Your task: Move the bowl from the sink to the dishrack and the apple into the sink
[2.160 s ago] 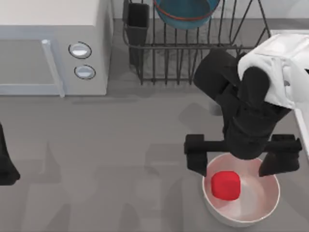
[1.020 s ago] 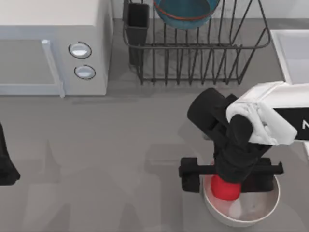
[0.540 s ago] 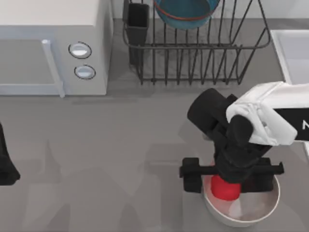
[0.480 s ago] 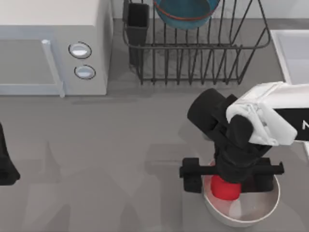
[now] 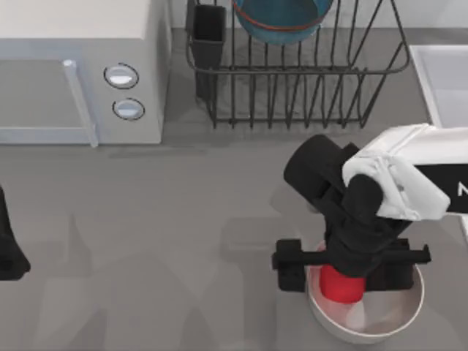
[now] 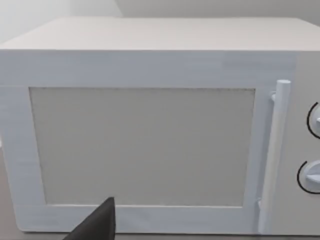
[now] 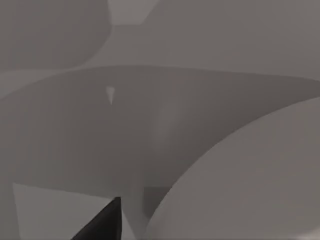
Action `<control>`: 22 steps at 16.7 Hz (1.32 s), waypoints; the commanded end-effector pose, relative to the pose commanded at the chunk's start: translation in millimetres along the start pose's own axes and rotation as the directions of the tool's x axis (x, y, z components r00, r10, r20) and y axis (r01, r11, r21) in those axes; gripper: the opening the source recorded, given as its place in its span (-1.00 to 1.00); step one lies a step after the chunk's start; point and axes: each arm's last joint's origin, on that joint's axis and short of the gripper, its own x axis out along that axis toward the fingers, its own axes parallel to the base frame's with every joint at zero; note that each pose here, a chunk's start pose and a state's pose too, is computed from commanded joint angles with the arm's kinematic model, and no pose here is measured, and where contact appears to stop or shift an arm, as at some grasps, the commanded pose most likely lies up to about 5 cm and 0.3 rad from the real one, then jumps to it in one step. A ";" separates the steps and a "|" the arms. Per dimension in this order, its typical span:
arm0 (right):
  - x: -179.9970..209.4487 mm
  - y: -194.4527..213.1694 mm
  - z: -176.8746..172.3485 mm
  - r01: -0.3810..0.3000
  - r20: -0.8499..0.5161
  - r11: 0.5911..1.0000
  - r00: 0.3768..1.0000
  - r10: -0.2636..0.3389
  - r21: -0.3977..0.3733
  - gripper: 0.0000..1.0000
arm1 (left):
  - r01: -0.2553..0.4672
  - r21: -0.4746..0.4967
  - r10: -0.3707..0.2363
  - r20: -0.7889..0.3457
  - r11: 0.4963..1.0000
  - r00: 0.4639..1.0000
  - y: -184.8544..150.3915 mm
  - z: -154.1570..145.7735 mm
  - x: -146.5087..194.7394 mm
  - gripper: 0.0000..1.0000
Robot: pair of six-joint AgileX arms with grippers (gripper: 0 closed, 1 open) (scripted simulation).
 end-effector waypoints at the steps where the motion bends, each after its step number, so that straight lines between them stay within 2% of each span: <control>1: 0.0 0.0 0.0 0.000 0.000 1.000 1.000 0.000 0.000 -1.00 | 0.000 0.000 0.000 0.000 1.000 1.000 0.0 0.0 0.0 1.00; 2: -30.2 0.7 -0.7 0.003 0.050 1.000 0.999 -0.003 -0.012 -1.00 | 0.000 0.000 0.000 0.000 1.000 1.000 0.0 0.0 0.0 1.00; 6: -47.7 3.1 2.2 0.001 0.054 1.000 0.999 0.000 -0.009 -1.00 | 0.000 0.000 0.000 0.000 1.000 1.000 0.0 0.0 0.0 1.00; 14: -125.5 1.2 -0.4 0.006 0.045 1.000 0.999 -0.005 -0.012 -1.00 | 0.000 0.000 0.000 0.000 1.000 1.000 0.0 0.0 0.0 1.00; 20: -128.3 2.2 -1.0 0.001 0.045 1.000 0.999 -0.001 -0.011 -1.00 | 0.000 0.000 0.000 0.000 1.000 1.000 0.0 0.0 0.0 1.00; 22: -130.6 -2.6 5.2 -0.037 0.058 0.999 0.998 0.036 0.007 -1.00 | 0.000 0.000 0.000 0.000 1.000 1.000 0.0 0.0 0.0 1.00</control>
